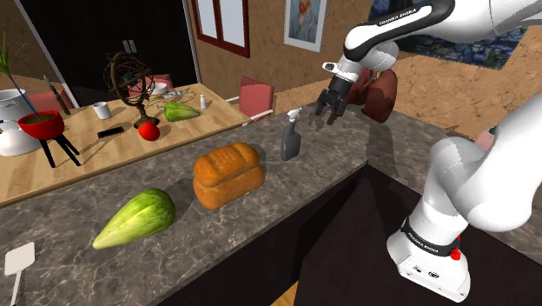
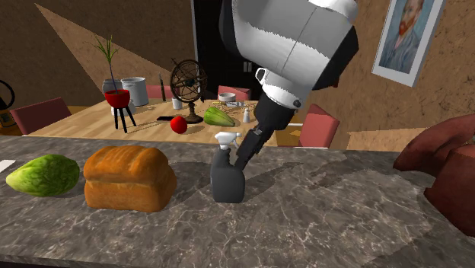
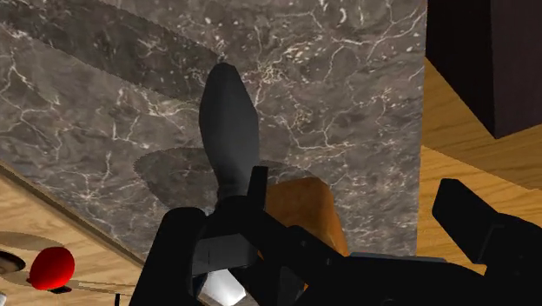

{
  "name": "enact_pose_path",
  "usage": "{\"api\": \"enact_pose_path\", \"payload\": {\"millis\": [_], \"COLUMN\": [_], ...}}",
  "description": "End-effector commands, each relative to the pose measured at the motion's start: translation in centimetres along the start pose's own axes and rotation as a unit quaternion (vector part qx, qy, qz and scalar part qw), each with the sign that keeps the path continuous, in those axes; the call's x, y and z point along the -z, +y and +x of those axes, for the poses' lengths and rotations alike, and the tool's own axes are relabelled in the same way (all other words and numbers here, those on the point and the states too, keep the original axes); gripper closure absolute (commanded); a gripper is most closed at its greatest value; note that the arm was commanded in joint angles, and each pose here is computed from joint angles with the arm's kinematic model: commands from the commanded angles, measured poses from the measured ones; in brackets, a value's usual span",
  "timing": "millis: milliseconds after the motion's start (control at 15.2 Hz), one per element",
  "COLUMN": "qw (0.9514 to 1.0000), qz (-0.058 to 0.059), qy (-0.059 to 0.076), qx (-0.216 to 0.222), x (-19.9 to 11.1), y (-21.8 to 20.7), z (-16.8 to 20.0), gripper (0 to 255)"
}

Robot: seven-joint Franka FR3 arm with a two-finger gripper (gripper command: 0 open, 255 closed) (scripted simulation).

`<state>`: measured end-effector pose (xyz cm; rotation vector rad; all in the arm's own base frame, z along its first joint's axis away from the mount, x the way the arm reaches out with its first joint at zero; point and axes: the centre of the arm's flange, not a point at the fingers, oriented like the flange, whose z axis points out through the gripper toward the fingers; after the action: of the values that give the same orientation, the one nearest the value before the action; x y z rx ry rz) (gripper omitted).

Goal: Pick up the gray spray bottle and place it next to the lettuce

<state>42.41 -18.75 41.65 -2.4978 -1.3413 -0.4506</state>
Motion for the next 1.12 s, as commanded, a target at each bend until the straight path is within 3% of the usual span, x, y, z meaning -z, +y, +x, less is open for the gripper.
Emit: {"api": "enact_pose_path", "payload": {"millis": [0,264,528,1056], "qw": [0.9991,0.9926,0.9802,0.9802], "qz": [0.007,0.027,0.046,0.046], "qy": [0.012,0.035,0.058,0.058], "qx": [0.041,0.113,0.184,0.184], "x": [-1.7,-5.4,-9.1,-13.1], "y": [2.3,6.7,10.8,10.3], "z": [0.0,0.4,1.7,2.0], "gripper": [0,0,0,0]}}
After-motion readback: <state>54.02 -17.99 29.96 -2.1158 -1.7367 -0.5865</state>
